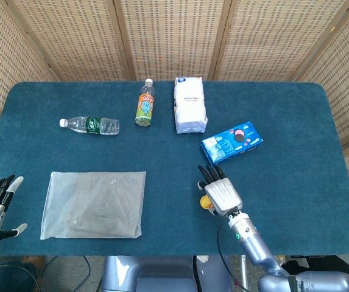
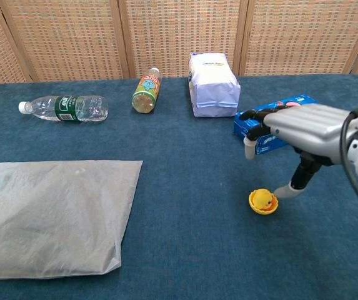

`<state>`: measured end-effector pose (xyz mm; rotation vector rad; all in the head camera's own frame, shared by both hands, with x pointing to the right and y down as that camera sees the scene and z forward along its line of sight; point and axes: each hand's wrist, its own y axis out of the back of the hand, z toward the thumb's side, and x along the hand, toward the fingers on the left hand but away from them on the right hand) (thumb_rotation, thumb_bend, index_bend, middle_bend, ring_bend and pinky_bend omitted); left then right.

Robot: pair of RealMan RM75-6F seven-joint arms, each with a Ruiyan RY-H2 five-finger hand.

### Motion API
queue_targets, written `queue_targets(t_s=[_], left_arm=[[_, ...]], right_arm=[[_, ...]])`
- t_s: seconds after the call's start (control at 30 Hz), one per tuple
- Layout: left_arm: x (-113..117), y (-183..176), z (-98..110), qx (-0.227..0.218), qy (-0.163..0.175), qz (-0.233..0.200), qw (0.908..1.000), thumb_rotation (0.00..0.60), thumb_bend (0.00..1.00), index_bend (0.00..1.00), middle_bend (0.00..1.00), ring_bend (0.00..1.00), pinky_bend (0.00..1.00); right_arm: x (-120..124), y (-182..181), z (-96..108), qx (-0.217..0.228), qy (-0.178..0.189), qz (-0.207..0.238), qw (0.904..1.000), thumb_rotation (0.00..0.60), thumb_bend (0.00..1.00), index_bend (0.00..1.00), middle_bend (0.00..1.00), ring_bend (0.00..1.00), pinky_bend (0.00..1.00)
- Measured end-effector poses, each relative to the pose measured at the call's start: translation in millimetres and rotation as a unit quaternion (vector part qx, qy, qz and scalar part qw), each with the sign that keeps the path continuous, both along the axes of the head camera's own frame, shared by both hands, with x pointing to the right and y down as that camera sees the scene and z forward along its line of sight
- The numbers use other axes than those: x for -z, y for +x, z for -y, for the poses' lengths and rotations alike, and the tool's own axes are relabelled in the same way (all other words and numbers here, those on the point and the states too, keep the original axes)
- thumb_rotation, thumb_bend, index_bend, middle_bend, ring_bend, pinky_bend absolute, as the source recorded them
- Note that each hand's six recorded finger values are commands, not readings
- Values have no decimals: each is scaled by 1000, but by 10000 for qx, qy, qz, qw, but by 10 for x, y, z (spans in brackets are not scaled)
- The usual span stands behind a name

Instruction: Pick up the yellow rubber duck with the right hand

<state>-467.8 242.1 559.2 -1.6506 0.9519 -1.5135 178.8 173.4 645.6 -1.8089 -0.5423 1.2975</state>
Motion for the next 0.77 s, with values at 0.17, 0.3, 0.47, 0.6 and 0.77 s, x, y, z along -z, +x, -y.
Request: queue_targets(t_s=[0.17,0.3,0.47,0.6,0.77], left_arm=[[24,-22,6,29,42,-7,10000,600,24,0,0,0,0],[36,-26,4,19,52,-18,10000,600,25,0,0,0,0],[59,-28,-2,20,87,-24,10000,600,26,0,0,0,0],[75,-30,-2,30,123,-39,9999,600,27,0,0,0,0],[114,-28,-4,29,193,-71,9998,600,24,0,0,0,0]], right_arm=[[257,253,85,-256,303,244,9989,600,0,16,0,0,0],[408,514,112,-561,542,549,9954,600,0,0,0,0,0],[469,919,80,-986,704,819,9893,600,0,0,0,0,0],[460,1337,-41,-1212,851,776,9859,600,0,0,0,0,0],[434,1694,-229,-1341,947,519,9851,600,0,0,0,0,0]])
